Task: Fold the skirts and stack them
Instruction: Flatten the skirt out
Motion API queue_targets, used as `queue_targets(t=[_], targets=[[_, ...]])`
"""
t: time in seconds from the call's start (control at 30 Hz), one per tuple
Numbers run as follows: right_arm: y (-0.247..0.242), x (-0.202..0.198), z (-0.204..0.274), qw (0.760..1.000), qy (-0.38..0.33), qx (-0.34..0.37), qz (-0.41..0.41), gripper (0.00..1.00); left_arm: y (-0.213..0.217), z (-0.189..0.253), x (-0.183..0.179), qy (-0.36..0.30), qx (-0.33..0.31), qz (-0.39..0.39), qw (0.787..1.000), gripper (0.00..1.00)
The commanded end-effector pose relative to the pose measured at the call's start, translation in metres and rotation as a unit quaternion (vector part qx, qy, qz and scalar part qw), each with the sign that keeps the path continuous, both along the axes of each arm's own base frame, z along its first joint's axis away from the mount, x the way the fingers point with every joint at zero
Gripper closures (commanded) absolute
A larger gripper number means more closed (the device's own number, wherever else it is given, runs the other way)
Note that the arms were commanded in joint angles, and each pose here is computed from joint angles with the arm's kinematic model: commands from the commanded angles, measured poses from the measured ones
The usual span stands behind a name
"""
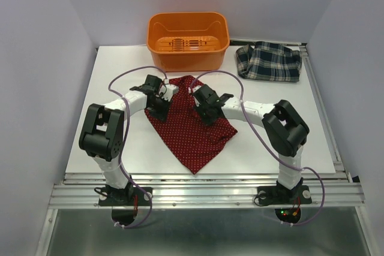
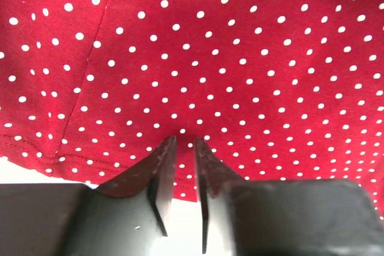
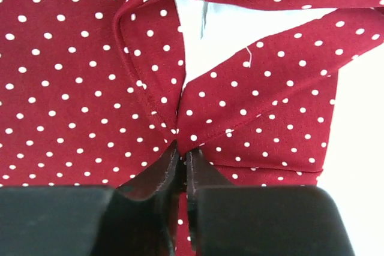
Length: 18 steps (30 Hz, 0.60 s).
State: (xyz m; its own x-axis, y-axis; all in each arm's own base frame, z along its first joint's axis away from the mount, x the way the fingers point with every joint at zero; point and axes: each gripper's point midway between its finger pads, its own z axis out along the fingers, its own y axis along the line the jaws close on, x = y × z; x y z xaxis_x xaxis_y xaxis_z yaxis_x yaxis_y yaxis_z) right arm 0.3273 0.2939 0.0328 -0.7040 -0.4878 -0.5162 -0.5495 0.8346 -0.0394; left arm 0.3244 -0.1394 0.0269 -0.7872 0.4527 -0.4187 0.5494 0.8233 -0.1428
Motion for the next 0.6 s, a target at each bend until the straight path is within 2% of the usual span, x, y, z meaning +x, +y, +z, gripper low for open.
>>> queue_targets(t=[0.0, 0.03, 0.2, 0.27, 0.37, 0.4, 0.5, 0.57], targets=[[-0.002, 0.02, 0.02, 0.998, -0.061, -0.003, -0.008, 0.94, 0.008, -0.008, -0.003, 0.007, 0.03, -0.009, 1.0, 0.75], [-0.003, 0.025, 0.026, 0.998, -0.066, 0.001, -0.01, 0.99, 0.009, -0.01, -0.005, 0.009, 0.033, -0.011, 0.999, 0.76], [-0.015, 0.039, 0.063, 0.996, -0.084, 0.036, -0.016, 0.99, 0.019, -0.014, -0.002, 0.01, 0.052, -0.008, 0.999, 0.83], [-0.021, 0.042, 0.081, 0.995, -0.093, 0.047, -0.012, 0.99, 0.027, -0.016, 0.0, 0.012, 0.063, -0.002, 0.998, 0.9], [-0.066, 0.059, 0.106, 0.991, -0.102, 0.067, -0.049, 0.99, 0.05, -0.022, 0.008, 0.017, 0.09, 0.01, 0.996, 1.0], [-0.08, 0.062, 0.112, 0.991, -0.109, 0.06, -0.042, 0.99, 0.06, -0.023, 0.012, 0.017, 0.096, 0.02, 0.995, 1.0], [-0.127, 0.065, 0.092, 0.995, -0.078, 0.036, -0.056, 0.98, 0.082, -0.022, 0.026, 0.009, 0.122, 0.026, 0.992, 1.0], [-0.138, 0.052, 0.073, 0.998, -0.031, 0.034, -0.041, 0.91, 0.088, -0.018, 0.039, -0.002, 0.132, 0.024, 0.991, 1.0]])
